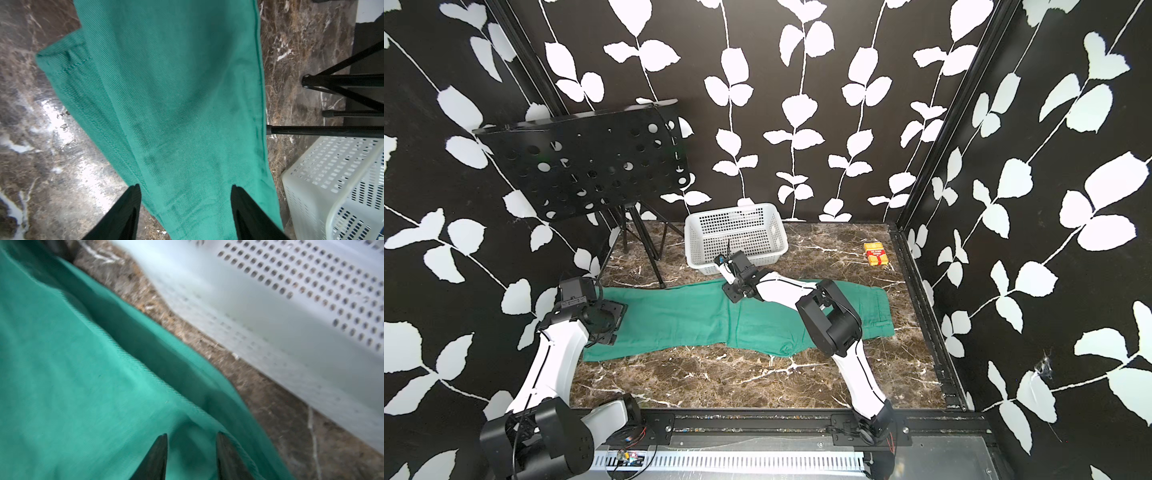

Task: Roll up the long pants
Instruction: Fold the long pant at the center of the board.

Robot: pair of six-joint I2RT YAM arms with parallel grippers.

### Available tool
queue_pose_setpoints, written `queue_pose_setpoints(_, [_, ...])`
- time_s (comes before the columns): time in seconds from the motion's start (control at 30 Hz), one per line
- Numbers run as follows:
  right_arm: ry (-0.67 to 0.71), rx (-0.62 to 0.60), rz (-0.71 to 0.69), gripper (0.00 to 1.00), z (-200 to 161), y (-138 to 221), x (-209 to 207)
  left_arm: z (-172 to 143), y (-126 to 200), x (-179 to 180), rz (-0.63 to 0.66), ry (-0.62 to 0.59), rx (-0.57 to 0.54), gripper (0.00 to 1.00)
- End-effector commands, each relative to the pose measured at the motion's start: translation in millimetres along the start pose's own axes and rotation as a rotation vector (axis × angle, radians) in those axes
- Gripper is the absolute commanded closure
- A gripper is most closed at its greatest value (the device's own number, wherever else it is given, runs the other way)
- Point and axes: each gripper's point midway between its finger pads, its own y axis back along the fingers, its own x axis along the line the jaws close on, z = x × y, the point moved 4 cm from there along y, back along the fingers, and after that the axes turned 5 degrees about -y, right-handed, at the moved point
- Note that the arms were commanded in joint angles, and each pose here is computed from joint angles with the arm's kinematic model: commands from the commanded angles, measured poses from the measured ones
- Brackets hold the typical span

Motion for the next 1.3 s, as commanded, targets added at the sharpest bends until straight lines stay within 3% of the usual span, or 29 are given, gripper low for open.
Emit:
queue_pose_setpoints(0.0, [-0.036,-0.036,-0.046,0.55,21.6,-10.8,-16.9,-3.8,-0.5,8.3,0.043,-0.021,0.01,0.33])
queue_pose_setpoints(0.17, [-0.043,-0.104,-0.093,0.49,30.8,4.1,-18.9,-0.4,0.0,3.1,0.041,-0.029,0.012,0.32])
queue_pose_setpoints(0.3, [-0.095,-0.126,-0.076,0.46,23.0,46.1,-14.6,5.9,2.8,-6.5,0.008,-0.053,-0.005,0.33])
queue_pose_setpoints(0.4, [-0.208,-0.11,-0.093,0.45,3.4,87.5,-18.8,5.5,0.8,-15.6,-0.025,-0.077,-0.001,0.32])
queue_pose_setpoints(0.47, [-0.343,-0.053,-0.158,0.44,-16.1,112.6,-33.5,4.1,-5.4,-21.9,-0.058,-0.082,0.002,0.32])
queue_pose_setpoints(0.6, [-0.648,0.23,-0.375,0.5,-98.0,152.5,-81.0,-1.9,-27.0,-32.0,-0.106,-0.077,0.035,0.32])
queue_pose_setpoints(0.7, [-0.831,0.352,-0.416,0.53,-144.7,169.1,-106.8,-4.4,-44.6,-36.0,-0.104,-0.084,0.064,0.31])
queue_pose_setpoints(0.8, [-0.967,0.39,-0.417,0.53,-179.2,176.6,-126.2,-4.6,-57.2,-31.2,-0.061,-0.078,0.073,0.31])
queue_pose_setpoints(1.03, [-1.112,0.48,-0.477,0.51,-227.1,183.9,-166.5,-0.5,-67.7,-27.3,0.007,-0.09,0.077,0.31])
queue_pose_setpoints(1.13, [-1.137,0.505,-0.505,0.5,-238.6,186.6,-180.6,6.4,-45.9,-18.9,0.073,-0.079,0.018,0.31])
queue_pose_setpoints(1.27, [-1.142,0.52,-0.511,0.5,-238.4,189.5,-193.3,15.8,-11.5,21.7,0.215,0.01,-0.081,0.34])
